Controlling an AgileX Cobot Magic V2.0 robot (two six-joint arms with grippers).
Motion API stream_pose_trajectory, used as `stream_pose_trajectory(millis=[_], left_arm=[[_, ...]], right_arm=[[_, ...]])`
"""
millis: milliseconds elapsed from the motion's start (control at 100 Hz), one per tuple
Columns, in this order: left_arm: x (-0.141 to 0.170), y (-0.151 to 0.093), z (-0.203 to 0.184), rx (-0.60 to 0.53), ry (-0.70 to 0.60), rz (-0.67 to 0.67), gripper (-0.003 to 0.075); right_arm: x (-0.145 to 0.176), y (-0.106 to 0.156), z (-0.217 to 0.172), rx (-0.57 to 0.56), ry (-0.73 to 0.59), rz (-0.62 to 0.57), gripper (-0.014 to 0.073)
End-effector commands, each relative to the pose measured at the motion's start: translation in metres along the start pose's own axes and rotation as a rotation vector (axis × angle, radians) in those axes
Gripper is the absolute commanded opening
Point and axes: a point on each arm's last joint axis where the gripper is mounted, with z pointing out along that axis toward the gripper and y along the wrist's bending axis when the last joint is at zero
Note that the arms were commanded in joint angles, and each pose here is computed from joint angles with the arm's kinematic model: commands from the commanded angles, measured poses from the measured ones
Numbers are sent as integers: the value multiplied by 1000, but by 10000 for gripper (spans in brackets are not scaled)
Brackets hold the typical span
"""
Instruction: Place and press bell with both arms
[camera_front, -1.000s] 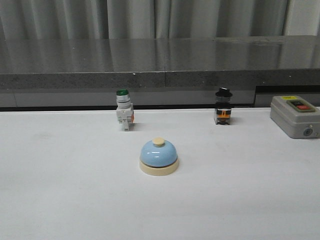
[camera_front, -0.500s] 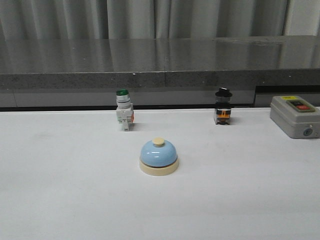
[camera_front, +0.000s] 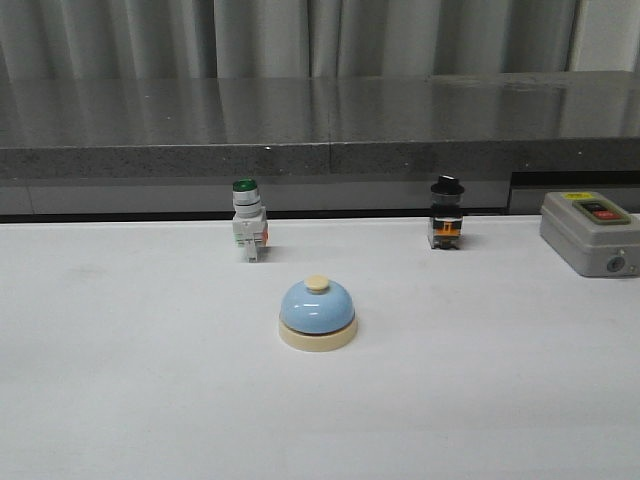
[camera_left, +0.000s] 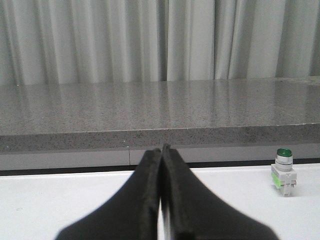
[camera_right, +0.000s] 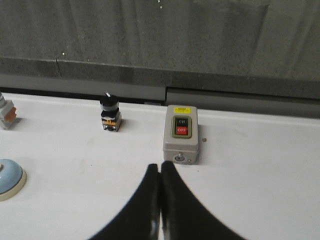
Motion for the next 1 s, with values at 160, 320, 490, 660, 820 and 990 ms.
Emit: stream_pose_trajectory(millis=[160,320,490,660,820,990], left_arm=[[5,0,-2,8,-65,-18,-20],[5,0,-2,8,-65,-18,-20],[5,0,-2,8,-65,-18,-20],[5,0,-2,8,-65,-18,-20],[5,0,-2,8,-65,-18,-20],[5,0,-2,8,-65,-18,-20]], right_arm=[[12,0,-20,13,-199,-4,-60],[34,0,-33,18,-273,-14,-60],[48,0,-35,22,-295,-20,-60],[57,0,-30,22,-276,-20,-60],[65,0,-24,22,-279,-20,-60],[76,0,-17,23,-345,-20,-60]])
